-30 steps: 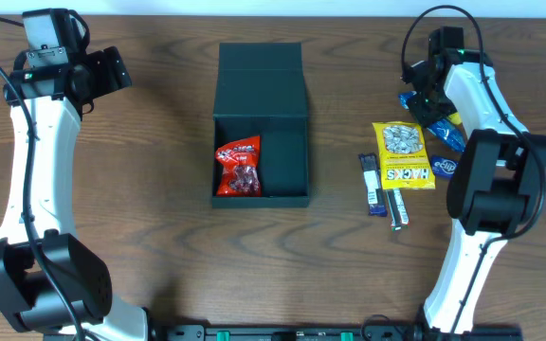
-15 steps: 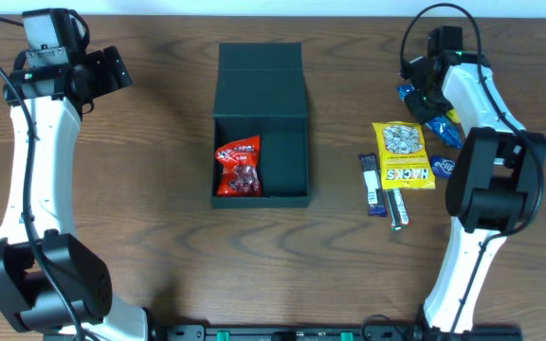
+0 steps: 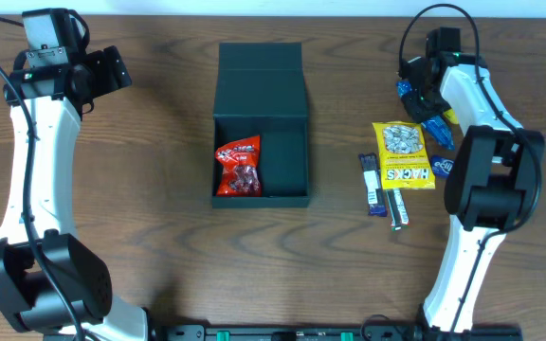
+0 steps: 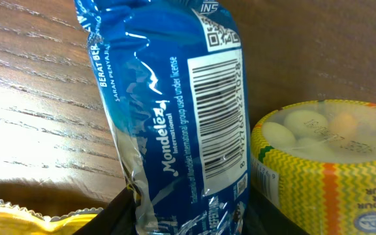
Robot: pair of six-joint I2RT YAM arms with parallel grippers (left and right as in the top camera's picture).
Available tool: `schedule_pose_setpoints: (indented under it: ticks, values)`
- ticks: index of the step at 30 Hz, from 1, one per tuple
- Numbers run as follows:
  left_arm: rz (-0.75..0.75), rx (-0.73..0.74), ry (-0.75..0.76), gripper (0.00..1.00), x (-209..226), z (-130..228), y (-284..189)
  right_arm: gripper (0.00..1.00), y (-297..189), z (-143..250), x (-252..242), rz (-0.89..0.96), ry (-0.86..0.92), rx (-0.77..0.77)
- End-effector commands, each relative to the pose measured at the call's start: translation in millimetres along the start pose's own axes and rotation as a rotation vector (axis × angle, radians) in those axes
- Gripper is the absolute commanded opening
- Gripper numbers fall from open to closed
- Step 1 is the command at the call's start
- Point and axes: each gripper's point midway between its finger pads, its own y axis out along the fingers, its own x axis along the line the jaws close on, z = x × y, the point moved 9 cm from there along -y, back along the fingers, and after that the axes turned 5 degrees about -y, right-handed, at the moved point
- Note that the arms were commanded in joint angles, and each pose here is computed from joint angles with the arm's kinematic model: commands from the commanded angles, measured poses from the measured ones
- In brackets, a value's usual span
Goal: Pack container
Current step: 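Move the right gripper to the blue packet and grasp it, then place the blue packet into the box beside the red bag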
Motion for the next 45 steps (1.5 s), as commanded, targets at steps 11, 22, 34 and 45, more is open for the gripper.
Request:
schedule_pose_setpoints:
  ticks: [11, 22, 34, 45]
  values:
    - [0.002, 0.006, -0.009, 0.95, 0.3, -0.6, 3.6, 0.31, -38.3, -60.2, 13.9, 0.04, -0.01, -0.17]
    - [0.001, 0.006, -0.005, 0.95, 0.4, -0.5, 3.6, 0.23, -167.1, -119.6, 53.2, -0.06, -0.167, -0.489]
    - [0.0, 0.002, 0.132, 0.95, 1.0, -1.3, 3.7, 0.18, -230.0, -109.9, 193.8, -0.182, -0.636, -0.447]
    - [-0.016, 0.001, 0.156, 0.95, 12.0, -4.0, 3.8, 0.17, -240.0, -92.5, 281.6, -0.256, -0.849, -0.389]
